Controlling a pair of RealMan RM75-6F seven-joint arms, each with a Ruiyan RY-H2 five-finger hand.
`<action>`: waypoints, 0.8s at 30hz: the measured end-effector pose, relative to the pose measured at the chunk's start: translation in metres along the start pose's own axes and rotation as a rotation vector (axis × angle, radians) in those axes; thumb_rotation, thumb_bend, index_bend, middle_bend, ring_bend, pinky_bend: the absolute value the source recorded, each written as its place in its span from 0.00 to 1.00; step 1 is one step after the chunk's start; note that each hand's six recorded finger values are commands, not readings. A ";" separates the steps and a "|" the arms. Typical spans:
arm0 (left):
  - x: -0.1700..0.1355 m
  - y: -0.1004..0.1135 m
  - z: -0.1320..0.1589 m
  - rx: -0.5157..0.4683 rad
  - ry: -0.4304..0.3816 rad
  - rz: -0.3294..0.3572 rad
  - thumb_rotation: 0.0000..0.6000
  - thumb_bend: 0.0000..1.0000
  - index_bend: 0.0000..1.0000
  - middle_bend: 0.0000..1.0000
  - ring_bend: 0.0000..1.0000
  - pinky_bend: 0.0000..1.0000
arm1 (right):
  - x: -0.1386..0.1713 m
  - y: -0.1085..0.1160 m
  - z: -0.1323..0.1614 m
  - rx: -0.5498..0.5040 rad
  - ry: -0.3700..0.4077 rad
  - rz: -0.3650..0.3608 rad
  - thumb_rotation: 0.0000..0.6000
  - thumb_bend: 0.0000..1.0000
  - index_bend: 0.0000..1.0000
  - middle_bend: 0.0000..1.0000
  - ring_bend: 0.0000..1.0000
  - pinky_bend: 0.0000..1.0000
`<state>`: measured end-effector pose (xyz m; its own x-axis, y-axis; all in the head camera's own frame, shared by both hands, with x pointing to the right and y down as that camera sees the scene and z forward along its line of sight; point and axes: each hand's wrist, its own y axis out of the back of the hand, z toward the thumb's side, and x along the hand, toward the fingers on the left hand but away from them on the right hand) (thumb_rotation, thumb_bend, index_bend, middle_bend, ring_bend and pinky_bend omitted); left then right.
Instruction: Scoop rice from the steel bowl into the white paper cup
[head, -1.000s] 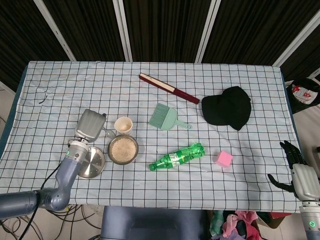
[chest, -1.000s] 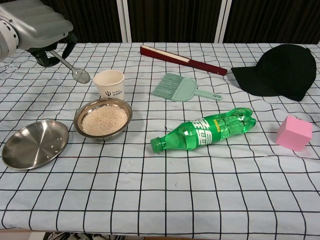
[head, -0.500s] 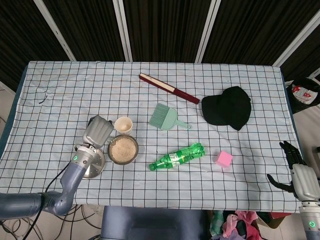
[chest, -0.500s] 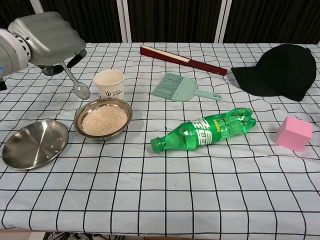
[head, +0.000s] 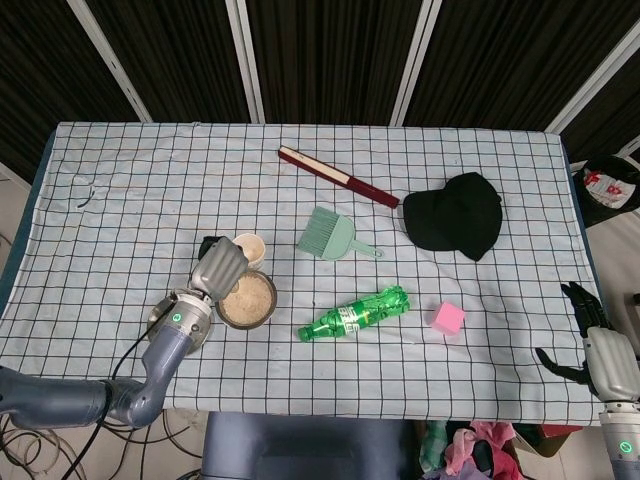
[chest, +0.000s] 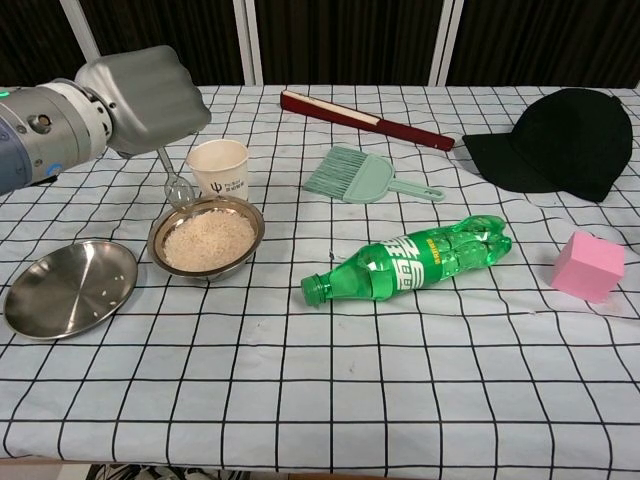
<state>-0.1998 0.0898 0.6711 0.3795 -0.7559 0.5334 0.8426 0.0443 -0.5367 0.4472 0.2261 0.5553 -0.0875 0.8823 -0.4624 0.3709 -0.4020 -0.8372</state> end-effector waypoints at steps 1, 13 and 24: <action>0.000 -0.001 0.001 0.003 -0.002 -0.004 1.00 0.48 0.75 1.00 1.00 1.00 | 0.000 0.000 0.000 0.001 0.000 0.000 1.00 0.20 0.00 0.00 0.00 0.21; -0.004 -0.013 0.014 0.018 0.014 -0.095 1.00 0.48 0.75 1.00 1.00 1.00 | 0.000 -0.001 0.001 0.003 0.002 0.002 1.00 0.20 0.00 0.00 0.00 0.21; -0.002 -0.002 0.024 0.040 0.017 -0.096 1.00 0.48 0.75 1.00 1.00 1.00 | 0.001 0.000 0.001 -0.003 0.004 0.000 1.00 0.20 0.00 0.00 0.00 0.21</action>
<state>-0.1933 0.1072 0.6867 0.2904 -0.7687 0.5698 0.8893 -0.0030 -0.4573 0.4462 0.2265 0.5548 -0.0836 0.8834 -0.4612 0.3740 -0.4011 -0.8362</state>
